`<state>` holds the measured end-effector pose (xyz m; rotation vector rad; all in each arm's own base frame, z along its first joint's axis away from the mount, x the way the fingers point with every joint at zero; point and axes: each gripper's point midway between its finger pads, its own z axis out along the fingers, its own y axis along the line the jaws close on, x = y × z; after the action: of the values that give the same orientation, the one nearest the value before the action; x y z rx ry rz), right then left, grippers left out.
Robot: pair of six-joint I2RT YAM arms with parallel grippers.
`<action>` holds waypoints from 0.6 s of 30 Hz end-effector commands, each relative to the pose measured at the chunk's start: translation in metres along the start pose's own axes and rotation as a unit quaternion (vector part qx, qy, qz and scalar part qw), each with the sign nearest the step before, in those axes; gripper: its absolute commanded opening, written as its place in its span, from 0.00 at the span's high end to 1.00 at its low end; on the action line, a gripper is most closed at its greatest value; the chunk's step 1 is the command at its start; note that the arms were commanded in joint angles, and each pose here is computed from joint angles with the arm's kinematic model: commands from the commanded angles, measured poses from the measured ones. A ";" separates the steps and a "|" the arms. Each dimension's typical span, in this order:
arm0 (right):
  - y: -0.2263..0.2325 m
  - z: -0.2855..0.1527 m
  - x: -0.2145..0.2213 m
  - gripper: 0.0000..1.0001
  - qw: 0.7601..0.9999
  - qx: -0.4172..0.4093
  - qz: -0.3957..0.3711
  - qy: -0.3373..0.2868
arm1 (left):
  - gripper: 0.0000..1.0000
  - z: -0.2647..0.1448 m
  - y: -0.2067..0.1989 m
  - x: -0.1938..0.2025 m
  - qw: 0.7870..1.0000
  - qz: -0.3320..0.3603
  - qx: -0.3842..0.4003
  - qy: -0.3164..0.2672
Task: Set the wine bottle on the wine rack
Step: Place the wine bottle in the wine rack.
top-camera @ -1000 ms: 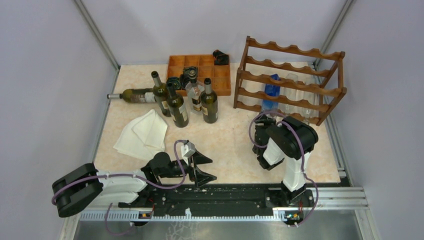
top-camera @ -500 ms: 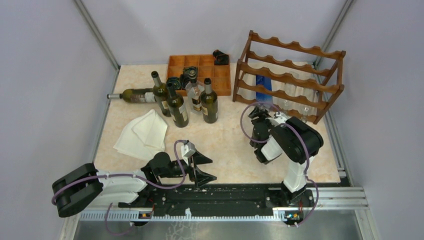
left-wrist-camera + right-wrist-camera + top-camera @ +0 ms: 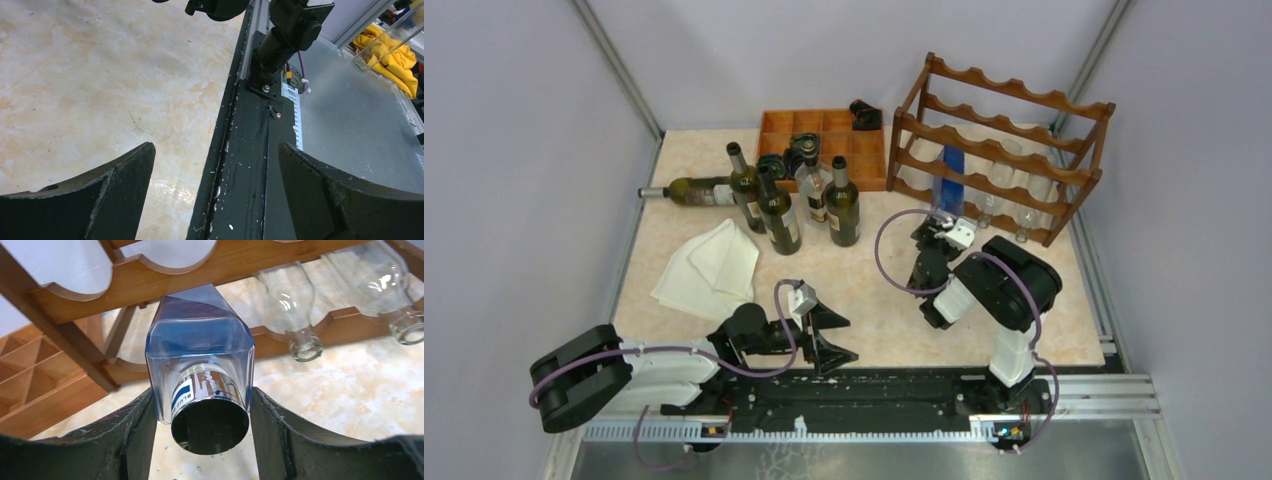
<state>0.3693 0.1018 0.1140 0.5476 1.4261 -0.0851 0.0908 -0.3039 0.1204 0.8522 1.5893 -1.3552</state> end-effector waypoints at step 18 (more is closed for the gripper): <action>-0.008 -0.023 -0.033 0.22 0.997 -0.031 0.067 -0.023 | 0.02 -0.005 -0.015 -0.023 0.999 -0.026 0.013 -0.021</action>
<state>0.3468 0.0865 0.0930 0.5206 1.4729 -0.1647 0.0856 -0.2995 0.1297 0.8342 1.5944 -1.3859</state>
